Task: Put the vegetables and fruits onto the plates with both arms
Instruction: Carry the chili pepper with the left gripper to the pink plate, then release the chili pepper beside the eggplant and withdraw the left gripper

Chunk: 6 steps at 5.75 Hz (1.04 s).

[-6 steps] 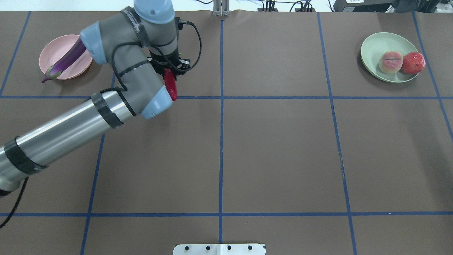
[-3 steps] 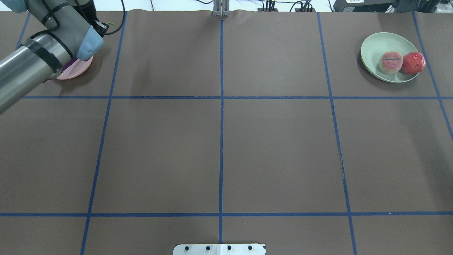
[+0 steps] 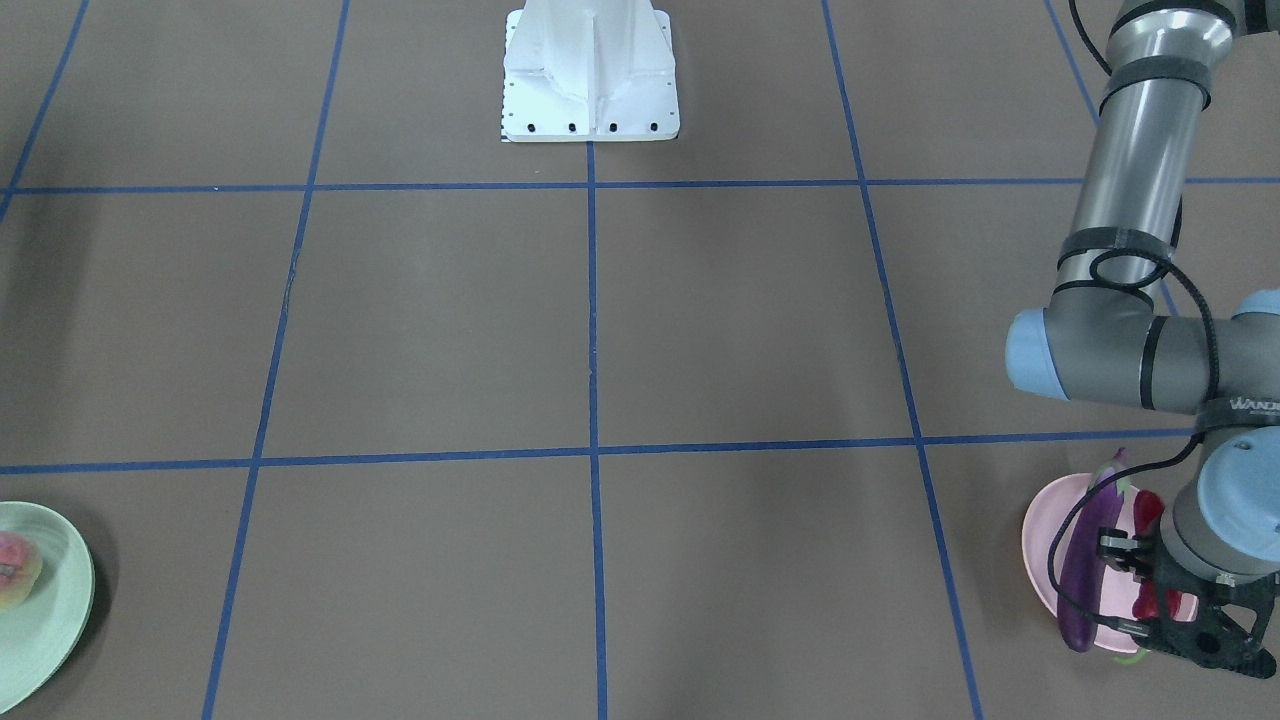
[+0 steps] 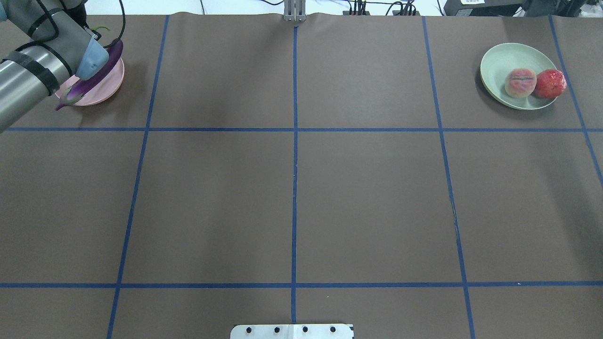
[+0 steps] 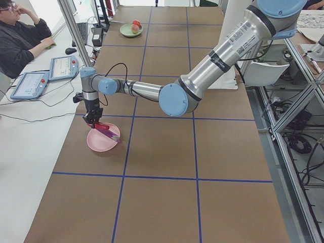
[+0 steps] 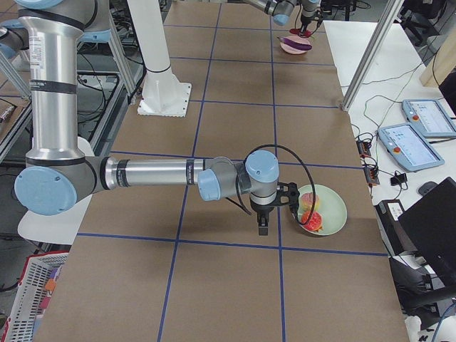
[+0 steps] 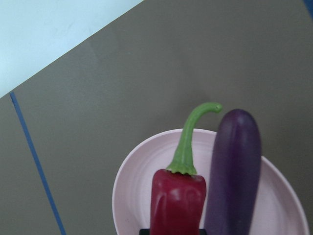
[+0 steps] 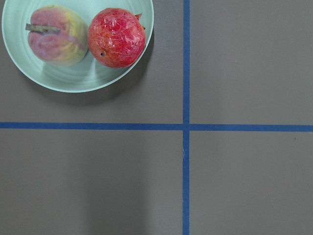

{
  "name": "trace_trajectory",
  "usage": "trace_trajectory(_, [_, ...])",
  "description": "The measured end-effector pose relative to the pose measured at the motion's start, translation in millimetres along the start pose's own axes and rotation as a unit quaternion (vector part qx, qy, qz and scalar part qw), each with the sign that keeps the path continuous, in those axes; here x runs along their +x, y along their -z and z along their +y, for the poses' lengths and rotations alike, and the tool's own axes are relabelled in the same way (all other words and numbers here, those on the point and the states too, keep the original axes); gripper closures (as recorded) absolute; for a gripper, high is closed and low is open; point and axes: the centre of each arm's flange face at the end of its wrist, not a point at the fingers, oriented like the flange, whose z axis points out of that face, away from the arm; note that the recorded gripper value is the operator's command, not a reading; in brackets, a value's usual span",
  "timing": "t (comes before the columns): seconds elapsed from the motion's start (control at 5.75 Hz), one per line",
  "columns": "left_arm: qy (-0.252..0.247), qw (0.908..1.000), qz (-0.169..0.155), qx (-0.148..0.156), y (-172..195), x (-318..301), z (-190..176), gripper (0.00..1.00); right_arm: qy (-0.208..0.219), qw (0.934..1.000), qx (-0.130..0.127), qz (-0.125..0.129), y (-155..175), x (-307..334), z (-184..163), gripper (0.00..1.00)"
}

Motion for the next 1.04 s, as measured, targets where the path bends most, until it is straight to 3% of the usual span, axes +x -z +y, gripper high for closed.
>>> trace_trajectory(0.52, [-0.021,0.9994,-0.004,0.026,-6.2,-7.7,4.6,0.0,0.0,1.0,0.0,0.0,-0.2,-0.4,0.0,0.0])
trace_trajectory(0.7, [-0.014,0.9992,0.017,0.033,4.8,-16.5,4.3,0.0,0.0,1.0,0.0,0.0,-0.2,-0.4,0.0,0.0])
trace_trajectory(1.04, [0.035,0.9929,0.112,0.017,46.4,-61.3,16.9,0.0,0.001,1.0,0.0,0.001,-0.1,-0.8,-0.1,0.0])
